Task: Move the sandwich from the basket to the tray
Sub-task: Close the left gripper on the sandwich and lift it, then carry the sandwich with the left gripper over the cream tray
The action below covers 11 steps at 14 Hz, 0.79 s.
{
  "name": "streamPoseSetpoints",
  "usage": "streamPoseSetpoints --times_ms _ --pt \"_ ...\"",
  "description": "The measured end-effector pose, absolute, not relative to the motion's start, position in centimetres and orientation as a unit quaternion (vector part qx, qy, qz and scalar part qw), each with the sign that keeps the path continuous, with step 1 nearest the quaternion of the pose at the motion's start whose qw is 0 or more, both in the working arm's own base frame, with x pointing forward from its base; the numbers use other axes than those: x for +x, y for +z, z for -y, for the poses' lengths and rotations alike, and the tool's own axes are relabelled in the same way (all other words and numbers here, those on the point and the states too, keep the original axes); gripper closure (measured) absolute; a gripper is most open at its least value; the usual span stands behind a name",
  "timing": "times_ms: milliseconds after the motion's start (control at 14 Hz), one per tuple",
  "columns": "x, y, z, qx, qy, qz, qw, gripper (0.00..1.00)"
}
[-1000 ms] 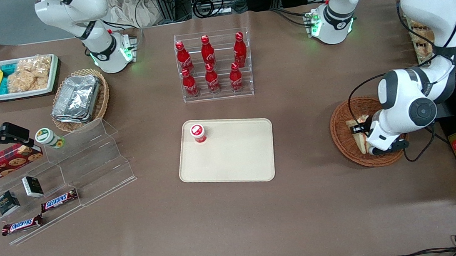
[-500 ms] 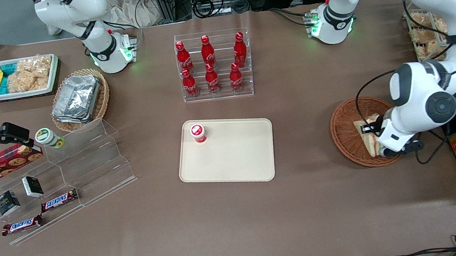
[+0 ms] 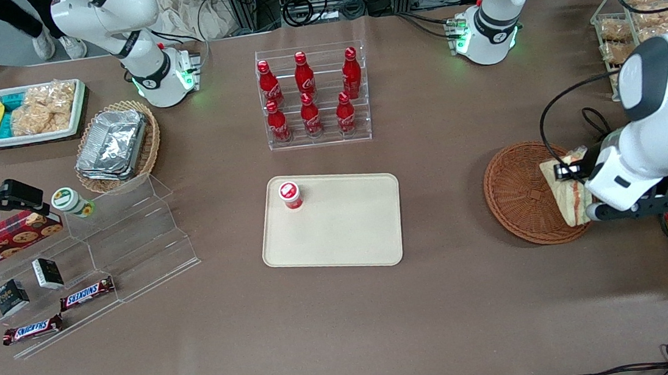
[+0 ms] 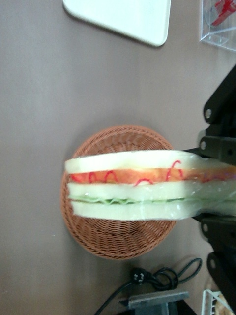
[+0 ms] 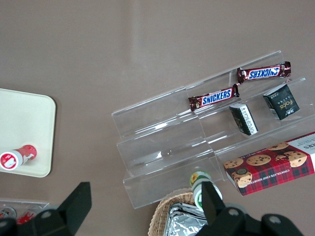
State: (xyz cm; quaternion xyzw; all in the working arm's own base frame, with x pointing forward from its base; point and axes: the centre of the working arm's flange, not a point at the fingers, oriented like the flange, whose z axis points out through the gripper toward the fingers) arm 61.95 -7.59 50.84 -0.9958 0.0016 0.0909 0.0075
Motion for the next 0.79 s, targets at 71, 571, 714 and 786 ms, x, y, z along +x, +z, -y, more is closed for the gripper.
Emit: streamPoseSetpoints --times_ms 71,571,714,786 --pt "61.6 52.9 8.7 -0.996 0.090 -0.007 0.006 0.59" --pt "54.8 59.6 26.8 -0.997 0.077 0.025 -0.019 0.59" --pt "52.6 59.5 31.7 -0.997 0.072 0.023 -0.024 0.59" --pt "51.9 58.9 34.0 -0.997 0.065 0.021 -0.028 0.59"
